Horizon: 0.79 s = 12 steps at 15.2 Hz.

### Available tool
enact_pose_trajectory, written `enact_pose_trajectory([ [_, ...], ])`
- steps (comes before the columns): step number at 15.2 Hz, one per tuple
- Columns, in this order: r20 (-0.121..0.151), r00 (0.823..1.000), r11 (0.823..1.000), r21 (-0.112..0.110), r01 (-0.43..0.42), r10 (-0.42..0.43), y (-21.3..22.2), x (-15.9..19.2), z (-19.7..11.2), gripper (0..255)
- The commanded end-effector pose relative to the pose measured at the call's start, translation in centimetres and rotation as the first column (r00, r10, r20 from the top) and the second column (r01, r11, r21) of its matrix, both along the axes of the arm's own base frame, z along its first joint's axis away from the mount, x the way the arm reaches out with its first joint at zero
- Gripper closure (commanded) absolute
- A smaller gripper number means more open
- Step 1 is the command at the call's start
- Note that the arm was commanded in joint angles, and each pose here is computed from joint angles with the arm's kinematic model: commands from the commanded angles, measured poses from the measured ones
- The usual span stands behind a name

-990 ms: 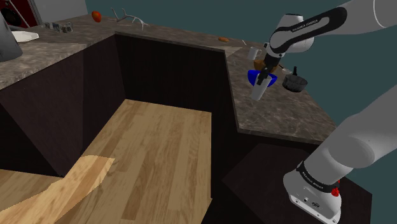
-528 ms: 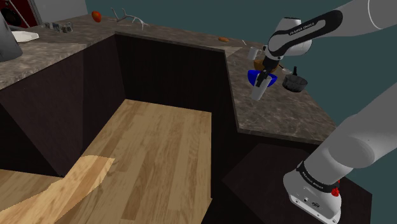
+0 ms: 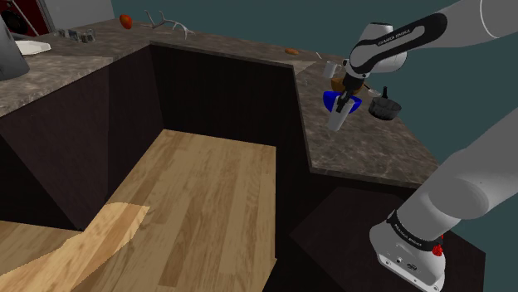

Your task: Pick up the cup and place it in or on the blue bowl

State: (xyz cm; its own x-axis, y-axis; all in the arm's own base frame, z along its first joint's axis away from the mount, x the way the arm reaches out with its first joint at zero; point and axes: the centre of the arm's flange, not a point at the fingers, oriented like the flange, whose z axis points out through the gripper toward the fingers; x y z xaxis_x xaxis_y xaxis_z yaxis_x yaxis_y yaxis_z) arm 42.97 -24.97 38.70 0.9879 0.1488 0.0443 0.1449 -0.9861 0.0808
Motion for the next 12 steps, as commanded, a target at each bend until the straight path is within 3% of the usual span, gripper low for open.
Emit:
enact_pose_trajectory([
  [1,0.000,1.000,1.000,0.000,0.000,0.000,0.0,0.0,0.0,255],
  [4,0.000,1.000,1.000,0.000,0.000,0.000,0.0,0.0,0.0,255],
  [12,0.000,1.000,1.000,0.000,0.000,0.000,0.0,0.0,4.2,255],
])
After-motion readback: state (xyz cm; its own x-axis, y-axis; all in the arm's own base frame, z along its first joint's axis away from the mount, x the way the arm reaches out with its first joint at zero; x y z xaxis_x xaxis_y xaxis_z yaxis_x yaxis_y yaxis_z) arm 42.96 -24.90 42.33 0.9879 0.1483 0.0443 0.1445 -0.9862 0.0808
